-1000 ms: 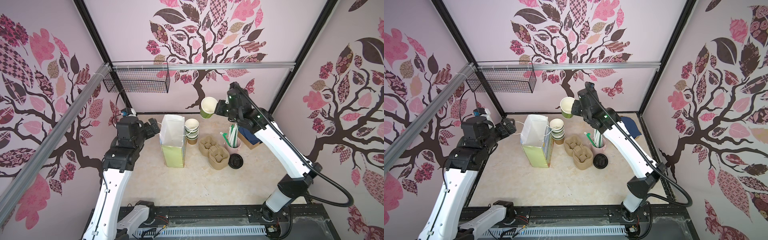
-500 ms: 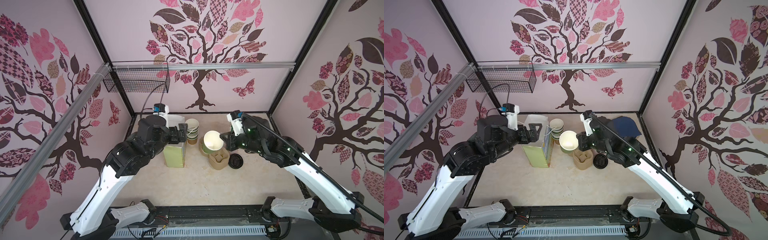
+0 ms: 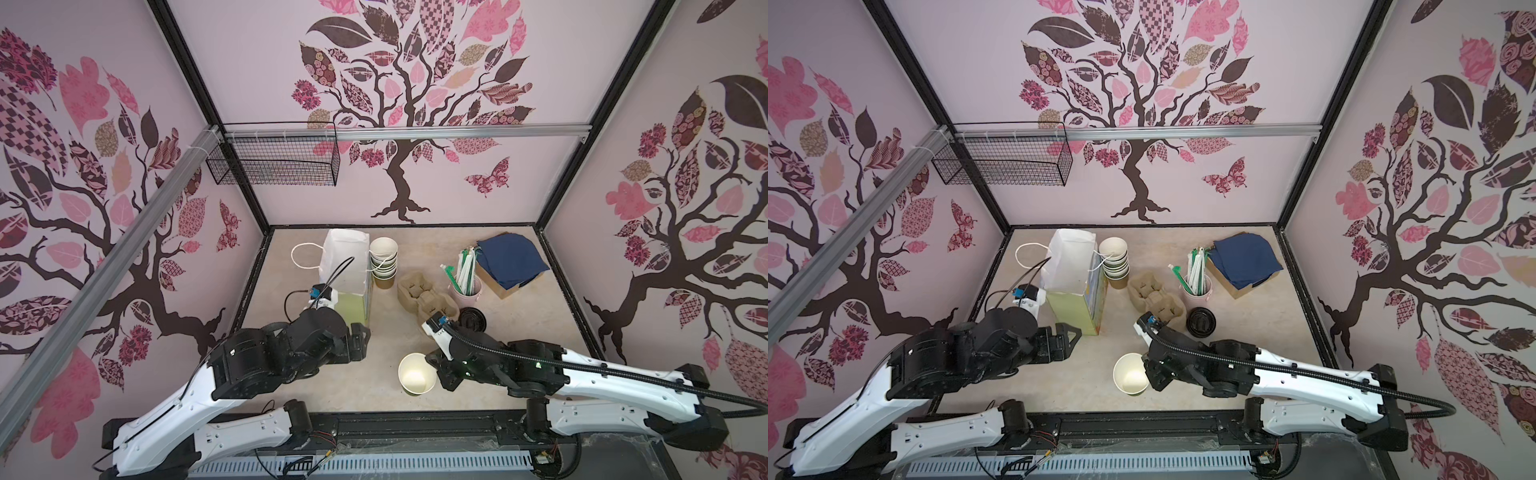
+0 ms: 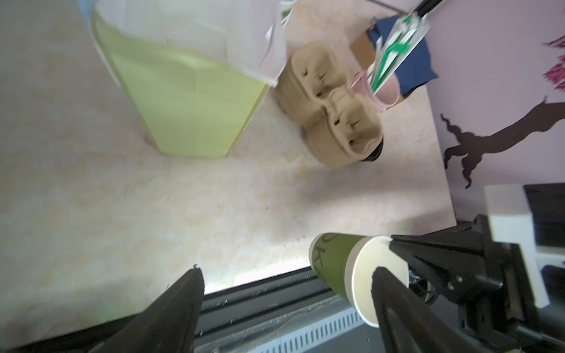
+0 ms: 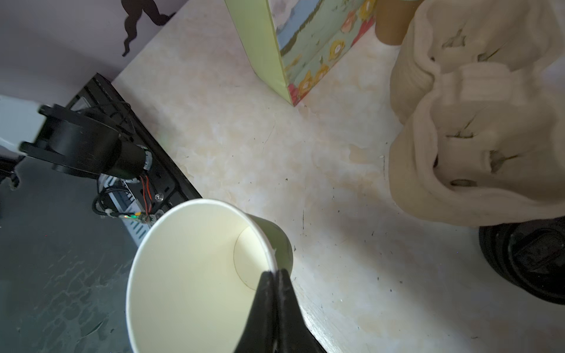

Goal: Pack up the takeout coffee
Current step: 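Carry the cup toward the robot and set it upright with the right gripper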

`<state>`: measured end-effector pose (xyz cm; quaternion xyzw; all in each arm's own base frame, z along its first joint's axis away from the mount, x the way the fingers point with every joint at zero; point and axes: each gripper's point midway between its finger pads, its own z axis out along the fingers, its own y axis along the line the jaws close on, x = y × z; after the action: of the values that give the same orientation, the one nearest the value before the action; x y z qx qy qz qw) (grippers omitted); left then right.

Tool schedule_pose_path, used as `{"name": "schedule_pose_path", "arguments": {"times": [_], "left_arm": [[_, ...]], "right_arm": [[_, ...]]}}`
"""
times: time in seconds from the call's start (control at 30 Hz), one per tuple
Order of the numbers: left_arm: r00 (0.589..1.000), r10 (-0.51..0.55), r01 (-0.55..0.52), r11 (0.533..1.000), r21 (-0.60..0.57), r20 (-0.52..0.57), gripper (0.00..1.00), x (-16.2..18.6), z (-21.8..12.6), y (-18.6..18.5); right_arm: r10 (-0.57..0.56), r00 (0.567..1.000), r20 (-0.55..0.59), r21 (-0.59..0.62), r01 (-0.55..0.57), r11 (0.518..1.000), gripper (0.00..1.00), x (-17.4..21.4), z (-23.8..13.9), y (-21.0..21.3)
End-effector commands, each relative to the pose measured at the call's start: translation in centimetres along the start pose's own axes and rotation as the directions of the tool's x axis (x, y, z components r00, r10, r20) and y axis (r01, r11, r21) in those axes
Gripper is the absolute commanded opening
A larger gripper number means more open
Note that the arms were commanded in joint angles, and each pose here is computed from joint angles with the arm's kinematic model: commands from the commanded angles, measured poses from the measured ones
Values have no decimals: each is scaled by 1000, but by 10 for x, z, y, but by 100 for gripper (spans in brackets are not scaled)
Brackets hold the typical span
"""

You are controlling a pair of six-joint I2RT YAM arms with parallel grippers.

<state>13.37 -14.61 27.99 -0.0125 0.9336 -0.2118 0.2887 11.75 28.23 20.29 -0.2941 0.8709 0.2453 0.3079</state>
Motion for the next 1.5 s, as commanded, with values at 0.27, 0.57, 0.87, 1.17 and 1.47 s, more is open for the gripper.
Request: {"name": "schedule_pose_path", "arguments": {"times": [0.27, 0.57, 0.87, 1.17, 1.47], "left_arm": [[986, -88, 92, 996, 22, -140, 87, 46, 39, 4], [977, -209, 213, 968, 130, -43, 84, 46, 75, -2], [968, -239, 247, 958, 148, -73, 83, 59, 91, 8], [961, -254, 265, 959, 96, -107, 83, 70, 100, 24], [965, -237, 247, 965, 84, -114, 85, 70, 103, 21]], "right_arm": [[172, 971, 167, 137, -196, 971, 0, -11, 23, -28], [345, 928, 137, 162, -365, 917, 0, 5, 40, -46], [333, 936, 113, 177, -349, 920, 0, 8, 62, -52], [269, 962, 49, 223, -273, 936, 0, 14, 73, -53], [246, 969, 32, 236, -246, 940, 22, 12, 73, -52]]}}
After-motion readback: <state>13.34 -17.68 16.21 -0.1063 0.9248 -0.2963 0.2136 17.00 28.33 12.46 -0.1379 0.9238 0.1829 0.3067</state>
